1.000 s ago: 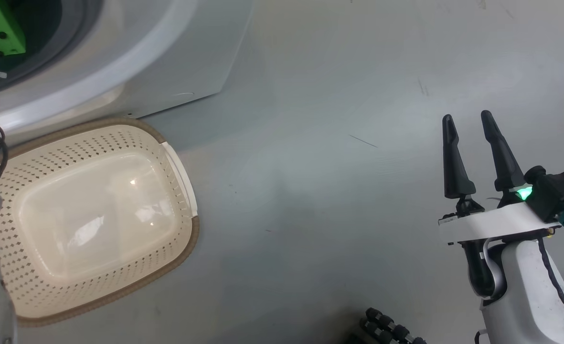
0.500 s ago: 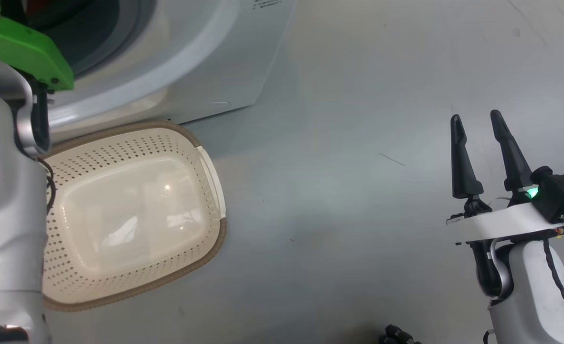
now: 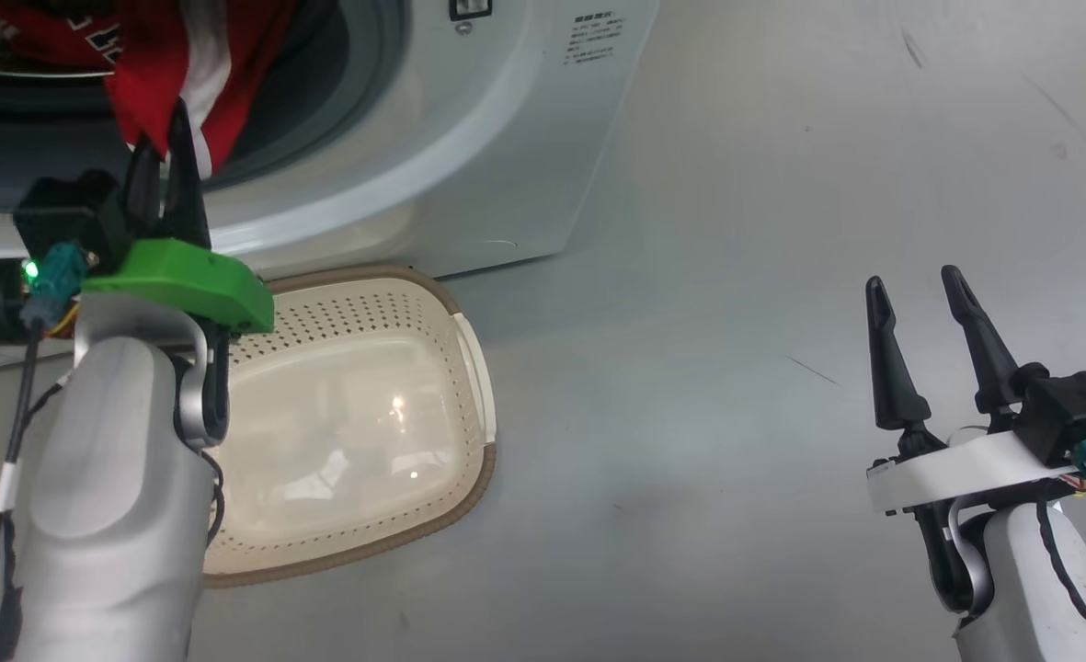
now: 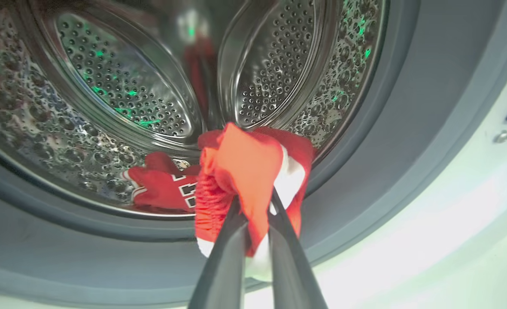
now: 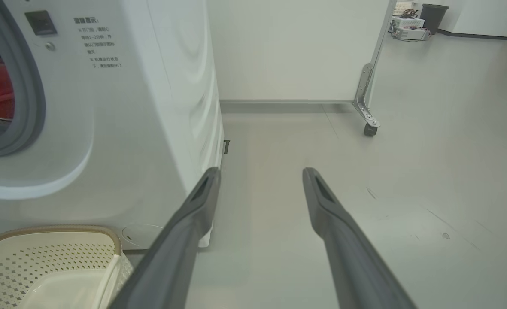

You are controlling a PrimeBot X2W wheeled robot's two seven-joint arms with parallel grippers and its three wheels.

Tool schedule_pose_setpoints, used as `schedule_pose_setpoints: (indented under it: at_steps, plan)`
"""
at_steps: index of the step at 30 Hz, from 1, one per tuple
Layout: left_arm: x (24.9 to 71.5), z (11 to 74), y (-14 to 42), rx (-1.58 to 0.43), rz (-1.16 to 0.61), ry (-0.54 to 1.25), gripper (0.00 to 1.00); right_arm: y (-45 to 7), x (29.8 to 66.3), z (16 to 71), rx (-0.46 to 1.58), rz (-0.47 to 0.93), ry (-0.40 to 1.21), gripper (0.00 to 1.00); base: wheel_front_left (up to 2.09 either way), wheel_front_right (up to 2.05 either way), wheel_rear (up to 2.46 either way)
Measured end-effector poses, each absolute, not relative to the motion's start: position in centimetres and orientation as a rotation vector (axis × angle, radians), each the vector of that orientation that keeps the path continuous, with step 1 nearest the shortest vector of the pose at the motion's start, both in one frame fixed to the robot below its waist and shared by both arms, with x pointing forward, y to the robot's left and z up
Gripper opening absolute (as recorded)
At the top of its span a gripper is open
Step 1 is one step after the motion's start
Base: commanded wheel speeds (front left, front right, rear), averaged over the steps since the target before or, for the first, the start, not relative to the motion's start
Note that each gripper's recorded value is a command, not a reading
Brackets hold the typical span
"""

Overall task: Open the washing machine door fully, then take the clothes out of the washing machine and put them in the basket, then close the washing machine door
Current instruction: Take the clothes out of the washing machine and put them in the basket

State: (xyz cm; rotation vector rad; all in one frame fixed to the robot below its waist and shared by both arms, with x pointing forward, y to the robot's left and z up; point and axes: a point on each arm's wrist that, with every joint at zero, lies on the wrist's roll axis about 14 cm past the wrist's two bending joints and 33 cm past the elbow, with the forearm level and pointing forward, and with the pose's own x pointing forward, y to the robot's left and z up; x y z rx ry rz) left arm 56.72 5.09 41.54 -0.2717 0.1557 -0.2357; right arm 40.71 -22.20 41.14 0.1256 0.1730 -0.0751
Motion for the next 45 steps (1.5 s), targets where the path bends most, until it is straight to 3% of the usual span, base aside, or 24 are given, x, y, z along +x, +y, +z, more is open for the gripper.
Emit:
schedule_pose_setpoints:
  at_steps: [12, 28, 45]
  plan:
    - [50.4, 42.6, 8.3, -0.239, -0.181, 0.154, 0.00, -18.5, 40.7, 43.2, 0.135, 0.047, 0.122, 1.00, 0.00, 0.00, 0.00]
    - [42.0, 45.8, 10.9, -0.240, -0.121, 0.101, 0.00, -15.5, 37.1, 45.0, 0.153, 0.129, 0.097, 1.00, 0.00, 0.00, 0.00]
    - [38.1, 48.9, 11.8, -0.253, -0.096, 0.034, 0.00, -13.5, 35.6, 46.6, 0.165, 0.178, 0.054, 1.00, 0.00, 0.00, 0.00]
